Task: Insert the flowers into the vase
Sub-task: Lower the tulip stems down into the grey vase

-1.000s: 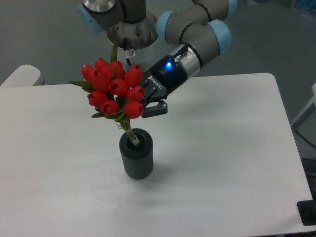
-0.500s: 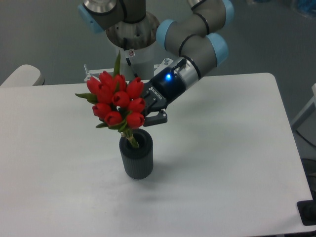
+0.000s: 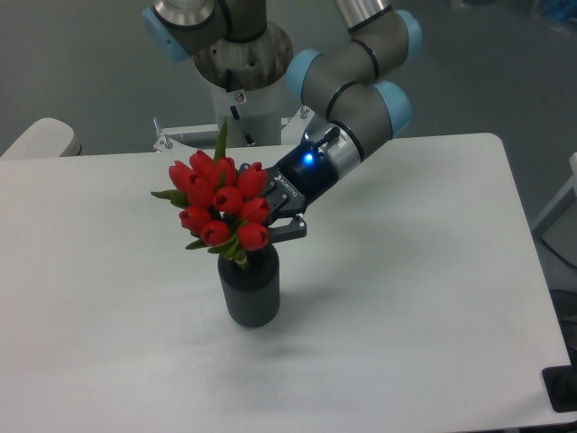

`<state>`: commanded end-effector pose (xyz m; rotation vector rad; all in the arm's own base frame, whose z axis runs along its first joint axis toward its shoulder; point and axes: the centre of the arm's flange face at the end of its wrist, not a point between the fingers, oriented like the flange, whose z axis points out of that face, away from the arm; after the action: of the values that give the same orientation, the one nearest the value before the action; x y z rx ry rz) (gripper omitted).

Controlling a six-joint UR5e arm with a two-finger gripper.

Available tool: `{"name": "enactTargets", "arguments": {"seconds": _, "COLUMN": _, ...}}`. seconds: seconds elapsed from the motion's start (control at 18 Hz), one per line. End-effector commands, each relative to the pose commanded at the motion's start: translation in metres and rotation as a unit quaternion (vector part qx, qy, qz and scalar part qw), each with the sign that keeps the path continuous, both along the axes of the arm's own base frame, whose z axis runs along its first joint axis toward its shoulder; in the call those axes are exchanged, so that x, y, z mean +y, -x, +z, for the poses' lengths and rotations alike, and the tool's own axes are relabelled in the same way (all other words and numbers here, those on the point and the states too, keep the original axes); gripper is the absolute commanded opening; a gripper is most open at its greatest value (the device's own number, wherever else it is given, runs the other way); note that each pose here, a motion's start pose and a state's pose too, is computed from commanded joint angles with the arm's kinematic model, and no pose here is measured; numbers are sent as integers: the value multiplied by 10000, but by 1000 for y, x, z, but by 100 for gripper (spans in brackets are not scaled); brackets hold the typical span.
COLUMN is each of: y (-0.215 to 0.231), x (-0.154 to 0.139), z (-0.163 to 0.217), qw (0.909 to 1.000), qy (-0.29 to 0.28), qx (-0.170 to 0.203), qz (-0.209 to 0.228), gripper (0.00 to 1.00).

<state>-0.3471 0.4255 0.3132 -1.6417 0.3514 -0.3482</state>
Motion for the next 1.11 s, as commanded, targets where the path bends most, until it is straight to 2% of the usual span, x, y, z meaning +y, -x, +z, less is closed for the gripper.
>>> {"name": "enactTargets", "arguments": {"seconds": 0.44, "y": 4, "x": -6, "z": -22, "qw": 10000, "qy": -17, "qx": 75, "qz": 40, "gripper": 31}}
{"name": "enactTargets", "arguments": {"seconds": 0.83, "y": 8, "x": -9, "z": -34, "qw": 9999, "qy": 62, "qx": -39, "qz": 86, "gripper": 35}}
{"name": "enactTargets", "arguments": {"seconds": 0.94, "y": 10, "x": -9, "z": -38, "qw": 9999, "qy": 82, "qx": -81, "qz": 94, "gripper": 39}}
{"name": "enactTargets", "arguments": {"seconds": 1.11, "y": 12, "x": -10, "z": -40, "qw": 9999, "qy": 95, "qx": -92, "qz": 109, "gripper": 51}}
